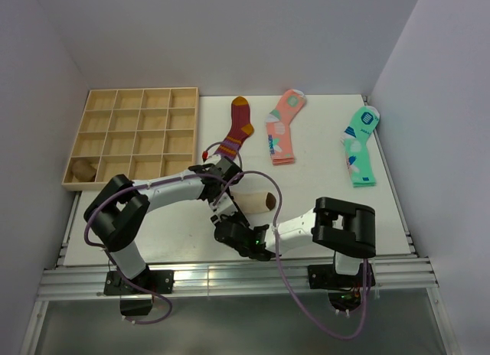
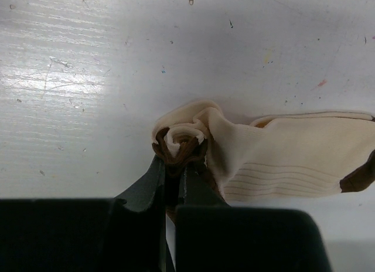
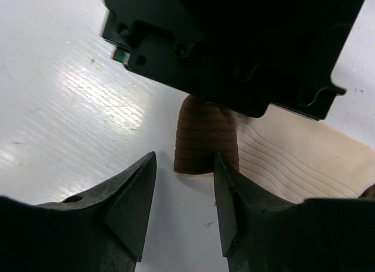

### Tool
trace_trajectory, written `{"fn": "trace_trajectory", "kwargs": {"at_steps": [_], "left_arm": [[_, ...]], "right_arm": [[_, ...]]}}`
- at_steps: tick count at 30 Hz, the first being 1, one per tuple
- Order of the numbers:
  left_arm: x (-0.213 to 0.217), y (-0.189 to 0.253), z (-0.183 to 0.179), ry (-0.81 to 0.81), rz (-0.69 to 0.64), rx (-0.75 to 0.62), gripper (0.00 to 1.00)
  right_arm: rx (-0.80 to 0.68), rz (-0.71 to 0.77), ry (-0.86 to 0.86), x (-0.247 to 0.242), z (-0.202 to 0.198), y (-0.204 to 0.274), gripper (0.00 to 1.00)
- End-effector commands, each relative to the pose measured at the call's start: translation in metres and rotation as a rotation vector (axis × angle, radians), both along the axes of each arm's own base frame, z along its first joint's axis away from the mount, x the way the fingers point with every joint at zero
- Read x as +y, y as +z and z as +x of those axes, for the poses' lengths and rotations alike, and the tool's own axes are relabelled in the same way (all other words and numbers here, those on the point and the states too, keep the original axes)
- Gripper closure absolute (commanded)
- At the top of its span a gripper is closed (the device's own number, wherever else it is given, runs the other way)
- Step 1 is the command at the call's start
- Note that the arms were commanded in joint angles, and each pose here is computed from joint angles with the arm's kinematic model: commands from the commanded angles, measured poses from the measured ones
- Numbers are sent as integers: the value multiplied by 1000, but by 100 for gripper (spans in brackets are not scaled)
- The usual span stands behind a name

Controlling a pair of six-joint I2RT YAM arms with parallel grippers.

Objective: Roll the socks
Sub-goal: Roll the sock at the center of the board.

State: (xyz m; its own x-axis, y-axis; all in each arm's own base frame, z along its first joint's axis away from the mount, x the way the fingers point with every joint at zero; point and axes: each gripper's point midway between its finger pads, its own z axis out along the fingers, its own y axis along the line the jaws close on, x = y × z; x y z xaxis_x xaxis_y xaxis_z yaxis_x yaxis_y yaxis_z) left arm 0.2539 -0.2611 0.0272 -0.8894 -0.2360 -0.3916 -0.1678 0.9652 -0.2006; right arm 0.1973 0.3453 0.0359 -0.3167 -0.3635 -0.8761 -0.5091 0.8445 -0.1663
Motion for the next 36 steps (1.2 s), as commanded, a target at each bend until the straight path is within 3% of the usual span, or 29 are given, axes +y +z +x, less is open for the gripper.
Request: {"fn": "trace_trajectory", "kwargs": {"at_steps": [1, 5, 8, 9, 11, 21, 22, 27, 28, 36], "left_arm": [[12, -27, -29, -38, 57, 114, 100], [12, -26, -31, -37, 43, 114, 100], [12, -25, -32, -26, 20, 113, 100], [15, -27, -34, -19, 16, 120, 100], [13, -24, -34, -3, -23, 107, 100], [33, -21, -48, 128, -149, 90, 80], [33, -15, -46, 155, -175, 71, 70], [36, -3, -43, 215, -266, 5, 42], [35, 5, -39, 225, -292, -30, 32], [40, 29, -31, 313, -458, -169, 27]], "right_arm": [[25, 39, -77, 0, 18, -6, 50], [75, 27, -130, -15, 25, -21, 60], [106, 41, -140, -24, 27, -24, 79], [129, 42, -129, -25, 25, -27, 90], [145, 64, -128, -26, 26, -24, 100], [332, 183, 68, -11, 0, -16, 100], [350, 204, 85, -9, -3, -14, 100], [489, 295, 185, -4, -20, -7, 100], [500, 323, 166, -7, -13, -5, 100], [668, 438, 134, -25, -16, -17, 100]]}}
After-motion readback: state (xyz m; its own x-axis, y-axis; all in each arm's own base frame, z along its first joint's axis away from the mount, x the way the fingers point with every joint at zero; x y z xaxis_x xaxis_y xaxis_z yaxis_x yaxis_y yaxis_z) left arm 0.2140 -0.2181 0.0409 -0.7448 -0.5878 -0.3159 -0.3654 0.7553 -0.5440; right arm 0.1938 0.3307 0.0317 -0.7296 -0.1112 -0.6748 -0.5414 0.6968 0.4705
